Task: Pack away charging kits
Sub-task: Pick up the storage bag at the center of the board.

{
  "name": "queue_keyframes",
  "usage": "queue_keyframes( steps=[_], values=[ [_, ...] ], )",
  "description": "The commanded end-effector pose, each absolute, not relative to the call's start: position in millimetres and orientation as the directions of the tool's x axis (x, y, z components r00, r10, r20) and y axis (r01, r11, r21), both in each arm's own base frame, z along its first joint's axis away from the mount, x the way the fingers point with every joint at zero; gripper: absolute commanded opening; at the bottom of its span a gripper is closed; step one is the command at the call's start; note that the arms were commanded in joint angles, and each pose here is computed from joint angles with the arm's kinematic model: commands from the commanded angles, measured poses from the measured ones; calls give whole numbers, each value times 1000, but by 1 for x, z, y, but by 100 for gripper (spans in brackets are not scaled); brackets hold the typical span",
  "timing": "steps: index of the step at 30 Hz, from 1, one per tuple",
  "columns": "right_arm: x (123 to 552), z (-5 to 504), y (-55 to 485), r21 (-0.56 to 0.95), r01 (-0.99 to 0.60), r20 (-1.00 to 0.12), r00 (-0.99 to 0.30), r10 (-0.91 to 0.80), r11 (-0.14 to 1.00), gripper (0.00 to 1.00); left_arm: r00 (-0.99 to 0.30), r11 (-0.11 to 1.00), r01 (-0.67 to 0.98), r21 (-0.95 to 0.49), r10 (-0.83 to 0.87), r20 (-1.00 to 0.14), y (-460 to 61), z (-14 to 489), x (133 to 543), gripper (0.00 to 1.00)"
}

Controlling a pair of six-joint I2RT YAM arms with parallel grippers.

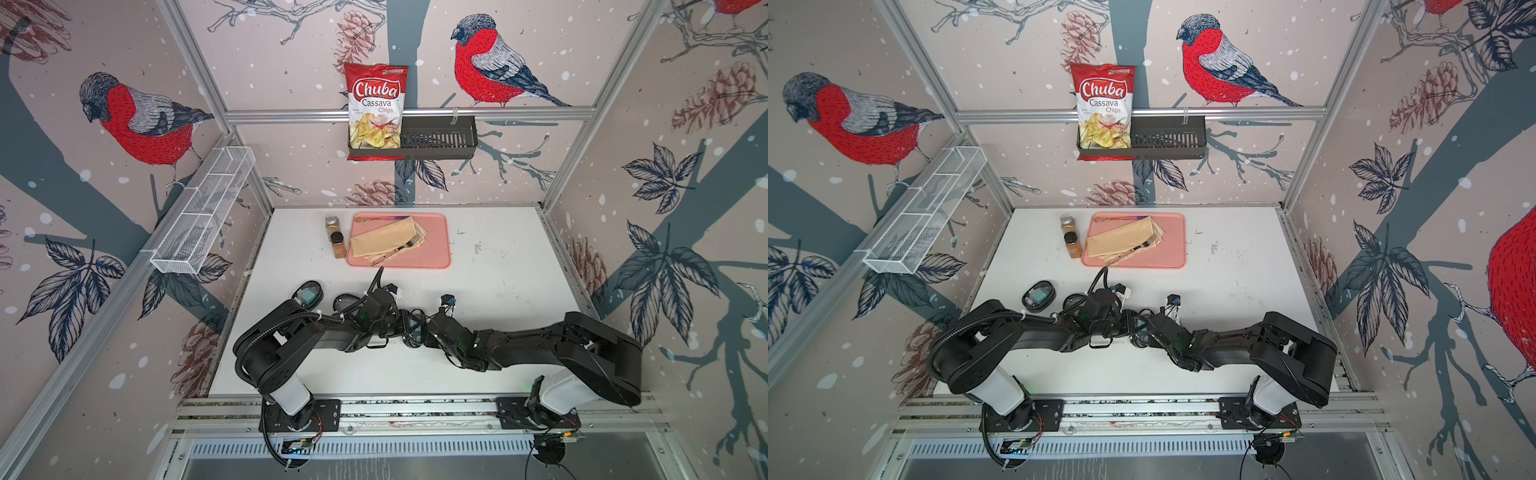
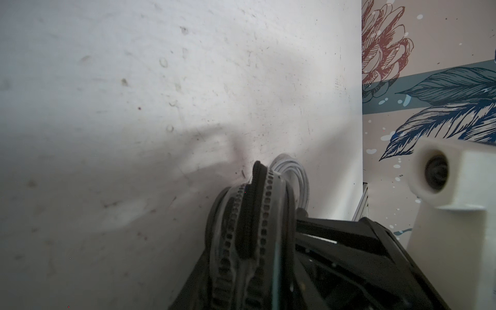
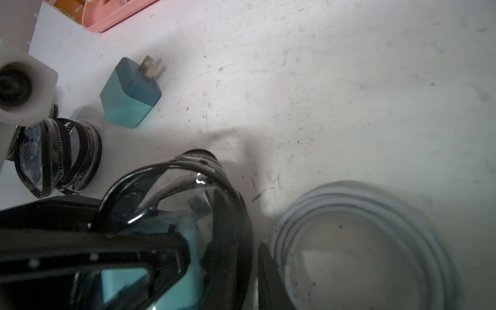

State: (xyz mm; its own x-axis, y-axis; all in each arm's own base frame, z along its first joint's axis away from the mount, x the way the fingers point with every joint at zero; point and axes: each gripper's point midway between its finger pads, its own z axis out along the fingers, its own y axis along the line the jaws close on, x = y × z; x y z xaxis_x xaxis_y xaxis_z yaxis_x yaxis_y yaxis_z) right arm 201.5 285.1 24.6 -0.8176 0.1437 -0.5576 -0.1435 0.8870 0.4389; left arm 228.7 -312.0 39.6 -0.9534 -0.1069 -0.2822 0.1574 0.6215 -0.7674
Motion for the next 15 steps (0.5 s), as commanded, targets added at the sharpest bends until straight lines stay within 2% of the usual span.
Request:
queue_keyframes(
  steps=[1, 5, 9, 15],
  values=[
    [196, 29, 284, 424, -174, -562, -820, 107, 889, 24, -947, 641, 161, -750, -114, -300, -307, 40, 230, 7],
    [196, 47, 283, 438, -195, -593, -796, 118, 878, 33, -932, 646, 175, -743, -135, -337, -304, 53, 235, 0],
    [194, 70, 281, 438, -226, -644, -754, 128, 870, 44, -902, 646, 209, -734, -162, -400, -299, 78, 241, 0],
    [186, 116, 282, 477, -310, -714, -683, 156, 822, 50, -807, 649, 270, -711, -251, -535, -279, 136, 250, 0]
  ],
)
